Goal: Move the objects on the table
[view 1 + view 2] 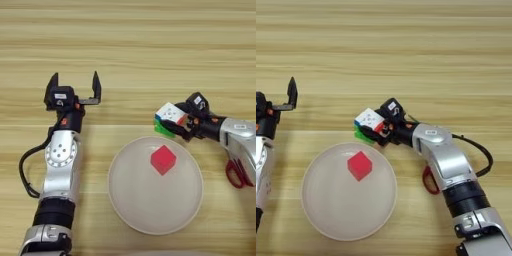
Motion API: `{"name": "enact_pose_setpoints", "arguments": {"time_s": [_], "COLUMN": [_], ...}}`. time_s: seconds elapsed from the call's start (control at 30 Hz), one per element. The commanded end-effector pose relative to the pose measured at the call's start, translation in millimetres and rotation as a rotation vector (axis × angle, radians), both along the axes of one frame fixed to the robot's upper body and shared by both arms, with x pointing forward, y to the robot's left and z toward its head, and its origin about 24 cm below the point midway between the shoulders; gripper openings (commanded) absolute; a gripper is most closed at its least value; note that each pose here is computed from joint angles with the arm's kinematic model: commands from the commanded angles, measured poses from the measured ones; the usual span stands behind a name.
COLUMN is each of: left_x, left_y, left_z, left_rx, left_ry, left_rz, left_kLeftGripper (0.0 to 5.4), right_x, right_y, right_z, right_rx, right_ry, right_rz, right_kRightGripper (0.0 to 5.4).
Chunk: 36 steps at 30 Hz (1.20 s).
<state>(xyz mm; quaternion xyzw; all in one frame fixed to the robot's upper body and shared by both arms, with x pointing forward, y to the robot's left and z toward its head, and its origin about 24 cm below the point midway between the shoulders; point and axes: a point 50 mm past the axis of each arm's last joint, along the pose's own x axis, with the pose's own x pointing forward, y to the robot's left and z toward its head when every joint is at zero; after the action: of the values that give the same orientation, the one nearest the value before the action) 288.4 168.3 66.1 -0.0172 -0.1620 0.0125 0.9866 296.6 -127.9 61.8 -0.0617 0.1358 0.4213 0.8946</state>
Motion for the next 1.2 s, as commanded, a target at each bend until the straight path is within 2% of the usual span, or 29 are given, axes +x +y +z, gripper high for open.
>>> {"name": "enact_pose_setpoints", "arguments": {"time_s": [0.03, 0.27, 0.5, 0.7, 0.93, 1.03, 1.2], "left_x": [0.1, 0.0, 0.5, 0.9, 1.2, 1.4, 1.7], "left_y": [-1.8, -2.0, -1.7, -1.9, -2.6, -3.0, -3.2], "left_z": [-0.1, -0.1, -0.3, -0.3, -0.4, -0.6, -0.8], "left_rx": [0.002, 0.002, 0.003, 0.009, 0.013, 0.014, 0.013], "left_ry": [-0.002, -0.002, -0.001, -0.001, -0.001, -0.001, 0.0], "left_rz": [0.002, 0.002, 0.001, 0.001, 0.0, 0.001, 0.0], "left_kLeftGripper": [5.4, 5.4, 5.4, 5.4, 5.4, 5.4, 5.4], "right_x": [-1.6, -3.2, -14.2, -28.3, -49.1, -58.8, -68.0], "right_y": [1, 0, 1, 0, -3, -5, -5], "right_z": [4.2, 26.2, 58.4, 73.2, 68.5, 59.7, 47.9], "right_rx": [0.004, 0.04, 0.078, 0.093, 0.097, 0.094, 0.092], "right_ry": [-0.023, -0.11, -0.233, -0.285, -0.267, -0.232, -0.183], "right_rz": [0.015, 0.028, 0.076, 0.119, 0.187, 0.22, 0.239], "right_kRightGripper": [4.68, 5.37, 5.37, 5.37, 5.37, 5.37, 5.37]}}
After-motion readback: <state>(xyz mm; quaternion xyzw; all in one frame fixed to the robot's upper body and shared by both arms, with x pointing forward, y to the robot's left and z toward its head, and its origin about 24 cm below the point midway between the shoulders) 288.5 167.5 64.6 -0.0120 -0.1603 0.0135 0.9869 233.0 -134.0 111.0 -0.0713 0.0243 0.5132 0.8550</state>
